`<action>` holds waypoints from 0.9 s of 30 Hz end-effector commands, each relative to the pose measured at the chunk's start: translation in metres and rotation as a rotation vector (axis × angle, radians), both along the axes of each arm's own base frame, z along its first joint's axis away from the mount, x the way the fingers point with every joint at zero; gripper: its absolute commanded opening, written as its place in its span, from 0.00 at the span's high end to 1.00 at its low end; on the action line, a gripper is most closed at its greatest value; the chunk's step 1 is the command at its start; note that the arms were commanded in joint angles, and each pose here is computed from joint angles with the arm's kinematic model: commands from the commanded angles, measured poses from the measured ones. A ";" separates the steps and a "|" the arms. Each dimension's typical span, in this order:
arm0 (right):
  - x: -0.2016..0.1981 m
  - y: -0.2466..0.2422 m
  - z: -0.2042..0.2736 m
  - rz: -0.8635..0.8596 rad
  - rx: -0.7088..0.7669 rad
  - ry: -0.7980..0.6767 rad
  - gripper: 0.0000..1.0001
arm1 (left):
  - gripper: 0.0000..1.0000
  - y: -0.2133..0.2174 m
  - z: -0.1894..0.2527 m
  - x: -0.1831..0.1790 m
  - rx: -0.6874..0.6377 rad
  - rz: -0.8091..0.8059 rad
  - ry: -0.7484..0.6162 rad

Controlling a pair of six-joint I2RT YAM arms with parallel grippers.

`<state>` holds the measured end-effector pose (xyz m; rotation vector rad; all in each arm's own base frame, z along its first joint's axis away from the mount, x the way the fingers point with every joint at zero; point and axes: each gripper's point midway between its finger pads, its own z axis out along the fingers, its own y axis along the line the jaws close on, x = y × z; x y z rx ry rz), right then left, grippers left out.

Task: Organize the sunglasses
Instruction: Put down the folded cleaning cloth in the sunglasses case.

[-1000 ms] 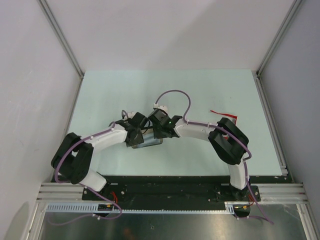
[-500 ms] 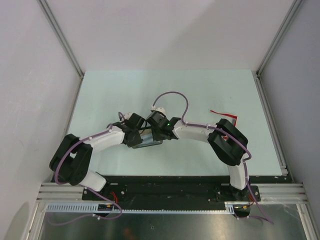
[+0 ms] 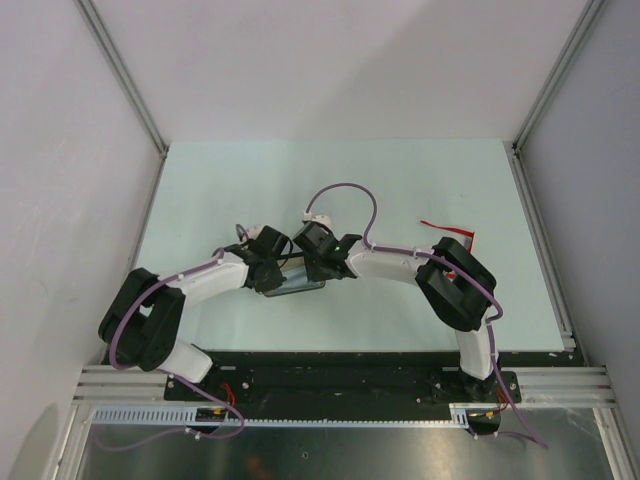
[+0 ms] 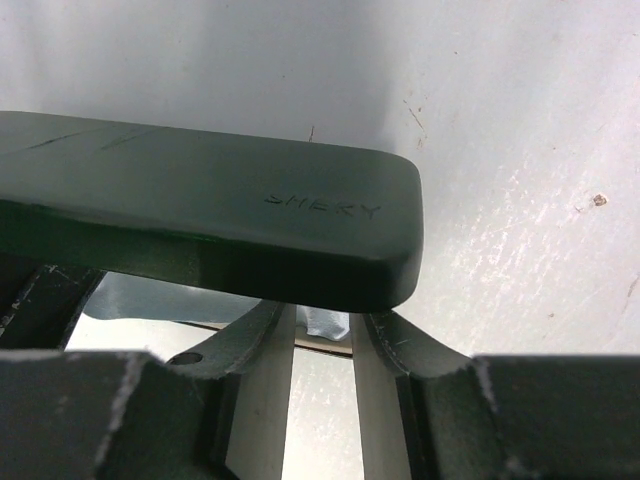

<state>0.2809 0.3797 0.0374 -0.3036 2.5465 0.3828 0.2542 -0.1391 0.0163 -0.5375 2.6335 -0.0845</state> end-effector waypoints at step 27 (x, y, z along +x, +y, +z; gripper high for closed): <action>0.016 0.010 0.031 -0.013 0.050 -0.086 0.66 | 1.00 0.006 0.033 0.019 0.042 -0.067 -0.130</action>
